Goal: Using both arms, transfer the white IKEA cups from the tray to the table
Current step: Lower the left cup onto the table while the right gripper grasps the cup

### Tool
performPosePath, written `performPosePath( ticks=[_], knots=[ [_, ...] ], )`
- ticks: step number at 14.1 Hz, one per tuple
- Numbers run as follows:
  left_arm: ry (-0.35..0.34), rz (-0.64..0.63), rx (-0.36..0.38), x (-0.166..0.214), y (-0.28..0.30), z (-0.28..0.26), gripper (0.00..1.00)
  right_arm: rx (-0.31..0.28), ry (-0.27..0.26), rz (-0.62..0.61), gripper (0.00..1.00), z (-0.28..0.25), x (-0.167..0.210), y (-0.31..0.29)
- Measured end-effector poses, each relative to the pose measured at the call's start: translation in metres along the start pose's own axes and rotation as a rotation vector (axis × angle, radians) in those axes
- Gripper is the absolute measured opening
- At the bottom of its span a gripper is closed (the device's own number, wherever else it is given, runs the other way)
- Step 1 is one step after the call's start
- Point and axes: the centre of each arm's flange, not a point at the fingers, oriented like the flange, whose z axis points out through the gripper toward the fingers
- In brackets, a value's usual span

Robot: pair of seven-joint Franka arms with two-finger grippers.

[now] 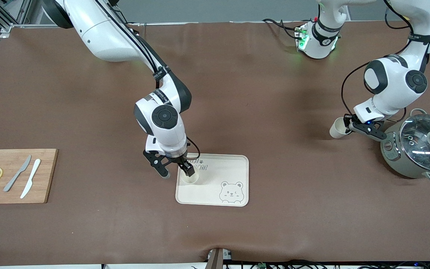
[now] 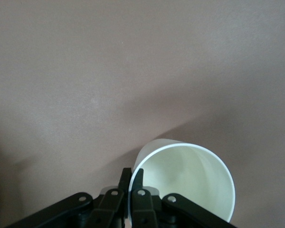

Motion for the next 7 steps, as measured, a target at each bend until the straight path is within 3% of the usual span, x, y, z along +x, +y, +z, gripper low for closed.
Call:
performPosePath(
  ticks=[7],
  knots=[
    [-0.013, -0.004, 0.001, -0.003, -0.001, 0.016, 0.04, -0.02, 0.013, -0.03, 1.0, 0.015, 0.005, 0.004]
  ],
)
